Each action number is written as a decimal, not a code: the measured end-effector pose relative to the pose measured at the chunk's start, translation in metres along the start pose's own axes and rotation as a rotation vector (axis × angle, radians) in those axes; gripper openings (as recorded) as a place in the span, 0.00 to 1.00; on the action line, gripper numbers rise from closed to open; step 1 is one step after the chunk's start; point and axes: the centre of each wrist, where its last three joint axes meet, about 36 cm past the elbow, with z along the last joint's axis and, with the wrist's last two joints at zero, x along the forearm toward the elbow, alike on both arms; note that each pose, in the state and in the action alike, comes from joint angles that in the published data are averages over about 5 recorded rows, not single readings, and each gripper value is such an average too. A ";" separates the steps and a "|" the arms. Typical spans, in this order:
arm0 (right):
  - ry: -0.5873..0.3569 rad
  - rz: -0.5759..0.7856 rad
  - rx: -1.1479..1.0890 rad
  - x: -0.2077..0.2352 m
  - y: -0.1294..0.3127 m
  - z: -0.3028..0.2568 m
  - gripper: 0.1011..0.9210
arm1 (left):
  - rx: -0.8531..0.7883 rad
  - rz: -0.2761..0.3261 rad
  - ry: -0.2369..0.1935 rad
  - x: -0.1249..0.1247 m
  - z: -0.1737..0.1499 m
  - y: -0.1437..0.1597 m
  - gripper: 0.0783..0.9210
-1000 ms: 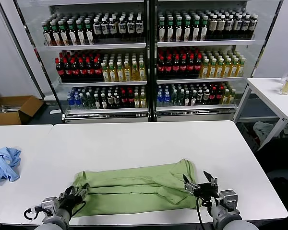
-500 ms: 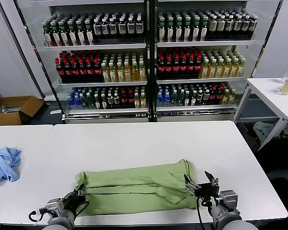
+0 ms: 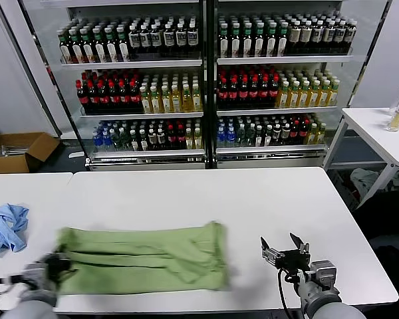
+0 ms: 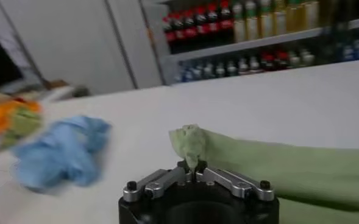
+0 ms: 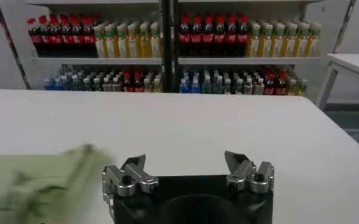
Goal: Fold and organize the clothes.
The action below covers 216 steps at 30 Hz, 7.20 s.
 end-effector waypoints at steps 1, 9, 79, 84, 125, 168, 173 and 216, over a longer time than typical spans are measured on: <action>-0.001 0.002 0.001 0.000 0.000 -0.001 0.88 | -0.007 -0.024 -0.009 -0.001 -0.004 0.009 0.01; 0.000 0.015 0.010 0.001 -0.002 -0.001 0.88 | 0.068 0.027 -0.072 0.023 -0.035 0.012 0.01; -0.006 0.022 0.025 -0.004 -0.006 -0.002 0.88 | 0.415 0.489 0.093 -0.010 0.061 -0.053 0.31; -0.012 0.023 0.029 -0.003 -0.006 -0.004 0.88 | 0.458 0.513 0.098 -0.009 0.060 -0.051 0.14; -0.020 0.057 0.024 0.003 -0.015 -0.007 0.88 | 0.618 0.753 0.028 0.055 -0.024 -0.151 0.03; 0.116 -0.313 -0.162 -0.064 0.113 0.002 0.88 | 0.203 0.437 -0.462 0.017 -0.018 -0.082 0.88; 0.185 -0.307 -0.204 -0.066 0.129 0.010 0.85 | 0.159 0.405 -0.474 0.014 -0.012 -0.070 0.88; 0.066 -0.194 -0.008 -0.018 0.021 0.025 0.01 | 0.096 0.418 -0.510 -0.009 0.012 -0.072 0.88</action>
